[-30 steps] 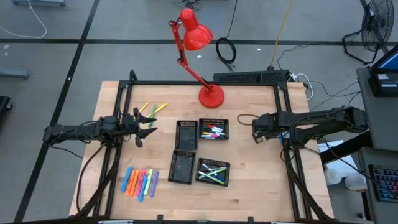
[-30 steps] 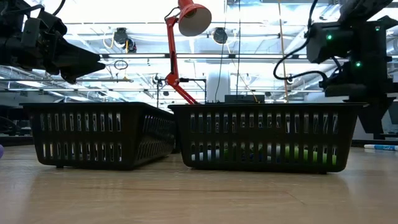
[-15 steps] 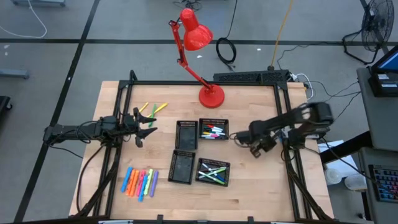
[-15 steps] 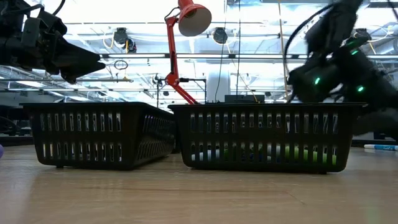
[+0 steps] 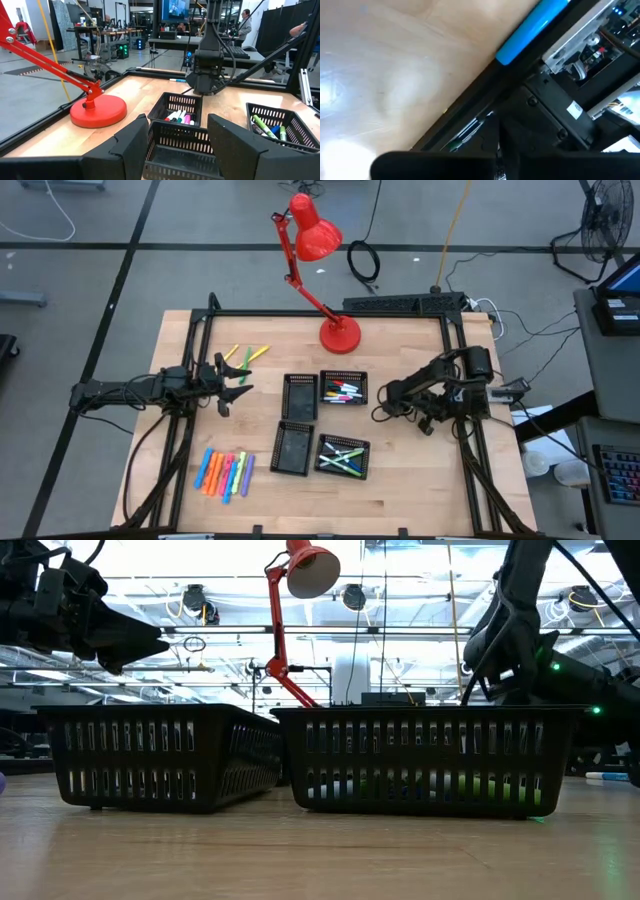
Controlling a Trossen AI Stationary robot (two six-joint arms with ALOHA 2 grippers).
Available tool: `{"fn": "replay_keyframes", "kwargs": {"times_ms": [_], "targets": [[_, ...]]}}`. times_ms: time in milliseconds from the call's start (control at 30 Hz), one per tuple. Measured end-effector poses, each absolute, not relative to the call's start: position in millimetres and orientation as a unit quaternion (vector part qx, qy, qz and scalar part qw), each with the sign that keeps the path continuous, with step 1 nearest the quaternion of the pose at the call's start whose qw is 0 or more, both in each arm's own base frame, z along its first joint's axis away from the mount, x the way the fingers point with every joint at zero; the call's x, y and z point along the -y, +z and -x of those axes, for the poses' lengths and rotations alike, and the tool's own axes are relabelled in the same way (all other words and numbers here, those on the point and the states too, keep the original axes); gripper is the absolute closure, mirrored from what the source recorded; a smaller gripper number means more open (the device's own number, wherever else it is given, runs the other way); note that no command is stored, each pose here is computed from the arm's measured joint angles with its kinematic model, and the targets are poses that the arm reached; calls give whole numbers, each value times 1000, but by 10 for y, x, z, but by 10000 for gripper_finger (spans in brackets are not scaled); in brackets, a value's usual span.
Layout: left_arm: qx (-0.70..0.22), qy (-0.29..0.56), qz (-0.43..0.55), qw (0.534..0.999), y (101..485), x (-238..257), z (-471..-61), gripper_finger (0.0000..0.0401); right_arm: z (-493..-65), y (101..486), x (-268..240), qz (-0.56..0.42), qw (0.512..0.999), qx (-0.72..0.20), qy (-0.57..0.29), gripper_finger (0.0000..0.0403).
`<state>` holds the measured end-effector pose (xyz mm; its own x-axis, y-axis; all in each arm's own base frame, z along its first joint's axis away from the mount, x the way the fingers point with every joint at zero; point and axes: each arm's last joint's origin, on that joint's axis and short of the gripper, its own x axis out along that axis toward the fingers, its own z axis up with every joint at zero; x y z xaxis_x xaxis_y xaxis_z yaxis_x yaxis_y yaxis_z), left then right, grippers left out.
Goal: Pick & Place Markers
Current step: Put the light blue marker pen into the bottom right black bin
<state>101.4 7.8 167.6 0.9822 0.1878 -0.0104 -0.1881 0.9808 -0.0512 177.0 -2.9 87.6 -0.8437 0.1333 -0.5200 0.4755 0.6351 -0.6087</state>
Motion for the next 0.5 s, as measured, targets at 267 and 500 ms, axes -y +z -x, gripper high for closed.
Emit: {"fn": "replay_keyframes", "kwargs": {"times_ms": [267, 500], "targets": [[-3, 95, 26, 995, 1676, -78, -1014, 192, -1841, 933, 115, -197, 315, -838, -399, 403], [-2, 95, 26, 995, 1676, -78, -1014, 192, -1818, 1097, 179, -212, 353, -800, -436, 403]]}}
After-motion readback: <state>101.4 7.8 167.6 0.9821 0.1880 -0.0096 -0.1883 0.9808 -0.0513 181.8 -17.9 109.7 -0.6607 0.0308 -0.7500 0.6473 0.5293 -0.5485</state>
